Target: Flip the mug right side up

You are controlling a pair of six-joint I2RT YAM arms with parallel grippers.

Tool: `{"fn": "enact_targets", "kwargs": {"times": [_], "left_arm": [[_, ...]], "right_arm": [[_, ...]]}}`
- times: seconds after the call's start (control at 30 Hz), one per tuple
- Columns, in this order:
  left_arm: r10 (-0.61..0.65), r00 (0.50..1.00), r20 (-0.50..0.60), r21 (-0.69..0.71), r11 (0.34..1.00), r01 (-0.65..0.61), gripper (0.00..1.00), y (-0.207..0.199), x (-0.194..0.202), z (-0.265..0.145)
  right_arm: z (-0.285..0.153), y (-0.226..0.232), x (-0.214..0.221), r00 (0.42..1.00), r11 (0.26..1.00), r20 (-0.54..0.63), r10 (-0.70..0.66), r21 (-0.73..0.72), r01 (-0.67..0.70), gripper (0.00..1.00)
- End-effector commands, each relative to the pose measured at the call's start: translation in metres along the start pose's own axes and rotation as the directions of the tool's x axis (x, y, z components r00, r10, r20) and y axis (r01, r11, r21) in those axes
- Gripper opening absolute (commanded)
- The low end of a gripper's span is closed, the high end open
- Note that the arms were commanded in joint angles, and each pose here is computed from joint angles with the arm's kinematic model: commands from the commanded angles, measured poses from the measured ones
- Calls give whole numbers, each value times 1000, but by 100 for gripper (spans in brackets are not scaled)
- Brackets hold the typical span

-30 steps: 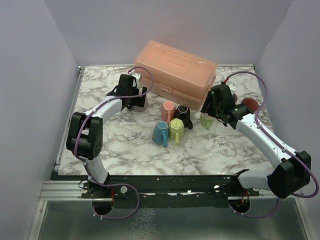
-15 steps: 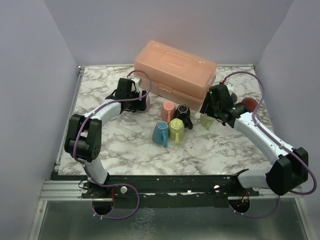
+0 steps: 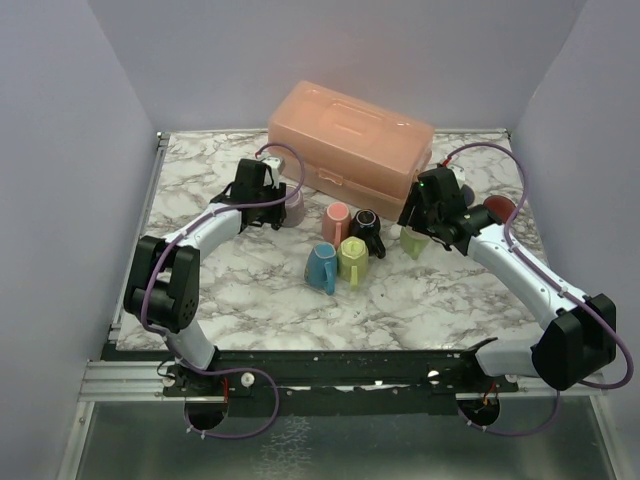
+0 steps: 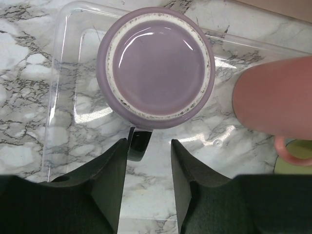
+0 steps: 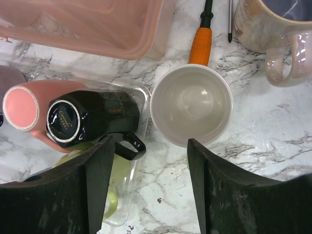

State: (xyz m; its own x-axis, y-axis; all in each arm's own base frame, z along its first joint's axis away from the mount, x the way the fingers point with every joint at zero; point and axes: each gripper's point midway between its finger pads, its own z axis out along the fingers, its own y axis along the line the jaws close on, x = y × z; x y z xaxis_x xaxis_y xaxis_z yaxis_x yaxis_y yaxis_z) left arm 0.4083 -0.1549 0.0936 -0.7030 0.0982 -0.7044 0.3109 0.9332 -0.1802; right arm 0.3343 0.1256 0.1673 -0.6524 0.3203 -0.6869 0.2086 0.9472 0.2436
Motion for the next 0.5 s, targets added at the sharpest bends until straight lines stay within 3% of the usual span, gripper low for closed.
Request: {"fn": "enact_targets", "kwargs": {"times": [0.0, 0.2, 0.47], "left_arm": [[27, 999, -31, -42, 999, -29, 42, 4, 7, 4], [62, 993, -99, -37, 997, -66, 37, 6, 9, 17], [59, 993, -106, -42, 997, -64, 15, 7, 8, 19]], "right_arm": [[1, 7, -3, 1000, 999, 3, 7, -31, -7, 65], [1, 7, 3, 1000, 999, -15, 11, -42, -12, 65], [-2, 3, 7, 1000, 999, -19, 17, -34, -17, 65]]}}
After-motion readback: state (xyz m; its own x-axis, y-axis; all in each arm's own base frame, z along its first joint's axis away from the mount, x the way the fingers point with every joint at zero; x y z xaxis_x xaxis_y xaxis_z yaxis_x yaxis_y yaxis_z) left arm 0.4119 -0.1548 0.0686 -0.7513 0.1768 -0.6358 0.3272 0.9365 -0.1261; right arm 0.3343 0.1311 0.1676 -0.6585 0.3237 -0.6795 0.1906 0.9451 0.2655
